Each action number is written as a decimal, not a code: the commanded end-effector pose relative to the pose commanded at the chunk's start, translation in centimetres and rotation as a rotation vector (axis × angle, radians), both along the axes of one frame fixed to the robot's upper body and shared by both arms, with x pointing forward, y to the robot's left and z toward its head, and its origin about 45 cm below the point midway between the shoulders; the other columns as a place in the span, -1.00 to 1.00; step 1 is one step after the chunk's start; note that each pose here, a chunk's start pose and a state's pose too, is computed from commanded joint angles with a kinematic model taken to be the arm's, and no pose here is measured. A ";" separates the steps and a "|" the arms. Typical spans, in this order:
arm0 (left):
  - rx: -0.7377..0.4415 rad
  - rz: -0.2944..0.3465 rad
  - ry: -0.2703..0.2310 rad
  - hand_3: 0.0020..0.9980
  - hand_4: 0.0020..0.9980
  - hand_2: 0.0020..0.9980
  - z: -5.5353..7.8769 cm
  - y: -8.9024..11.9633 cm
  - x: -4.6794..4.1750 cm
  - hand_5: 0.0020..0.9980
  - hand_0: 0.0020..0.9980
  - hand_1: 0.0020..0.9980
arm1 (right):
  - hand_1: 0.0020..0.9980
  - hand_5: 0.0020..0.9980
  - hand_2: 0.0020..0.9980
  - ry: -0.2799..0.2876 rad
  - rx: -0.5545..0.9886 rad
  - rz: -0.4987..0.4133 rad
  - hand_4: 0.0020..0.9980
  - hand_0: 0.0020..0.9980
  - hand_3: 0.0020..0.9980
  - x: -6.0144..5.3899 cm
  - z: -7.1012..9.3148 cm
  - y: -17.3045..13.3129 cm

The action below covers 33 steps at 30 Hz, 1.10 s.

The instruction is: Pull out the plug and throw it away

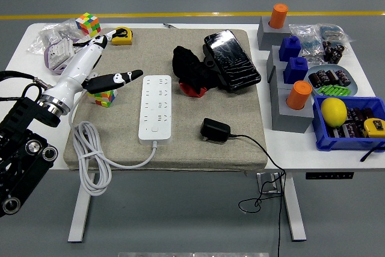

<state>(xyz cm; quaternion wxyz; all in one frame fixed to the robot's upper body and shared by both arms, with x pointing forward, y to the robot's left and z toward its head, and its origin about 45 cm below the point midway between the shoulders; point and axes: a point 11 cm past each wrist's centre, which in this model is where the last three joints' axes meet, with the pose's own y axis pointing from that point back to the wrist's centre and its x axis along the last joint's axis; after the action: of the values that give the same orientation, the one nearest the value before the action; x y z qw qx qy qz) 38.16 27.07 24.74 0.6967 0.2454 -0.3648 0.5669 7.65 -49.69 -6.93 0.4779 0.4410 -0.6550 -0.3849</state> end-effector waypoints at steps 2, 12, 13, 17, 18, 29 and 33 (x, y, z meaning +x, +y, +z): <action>0.000 0.003 0.000 0.99 1.00 1.00 0.0 0.1 -0.01 0.54 1.00 1.00 | 0.33 0.07 0.38 0.000 0.001 0.000 0.99 0.25 0.25 0.0 0.0 0.0; -0.002 0.012 0.001 0.97 1.00 1.00 0.0 0.4 0.04 0.53 1.00 1.00 | 0.33 0.07 0.38 -0.003 0.003 -0.001 0.99 0.25 0.25 0.1 0.0 0.1; -0.002 0.013 0.000 0.97 1.00 1.00 0.1 0.4 0.04 0.53 1.00 1.00 | 0.33 0.07 0.38 -0.004 0.002 -0.001 0.99 0.25 0.25 0.1 0.0 0.1; -0.003 0.016 -0.004 0.96 1.00 1.00 0.2 0.5 0.10 0.53 1.00 1.00 | 0.33 0.07 0.38 -0.008 0.004 -0.003 0.99 0.25 0.25 0.3 0.0 0.1; -0.003 0.016 -0.005 0.96 1.00 1.00 0.3 0.5 0.14 0.53 1.00 1.00 | 0.33 0.07 0.38 -0.009 0.004 -0.003 0.99 0.25 0.25 0.3 0.0 0.1; -0.007 0.014 -0.003 0.96 1.00 1.00 0.3 0.4 0.17 0.52 1.00 1.00 | 0.33 0.07 0.38 0.000 0.004 0.005 0.99 0.25 0.26 0.1 -0.1 0.2; -0.005 0.015 0.000 0.96 1.00 1.00 0.3 0.5 0.19 0.52 1.00 1.00 | 0.33 0.07 0.38 -0.003 0.003 0.009 0.99 0.25 0.26 0.3 0.0 0.2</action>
<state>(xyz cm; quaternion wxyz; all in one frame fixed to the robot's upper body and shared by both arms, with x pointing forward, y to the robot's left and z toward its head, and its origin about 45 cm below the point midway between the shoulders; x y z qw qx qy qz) 38.35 27.52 25.00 0.6930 0.2466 -0.3616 0.5729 7.95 -49.53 -6.94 0.4779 0.4453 -0.6532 -0.3829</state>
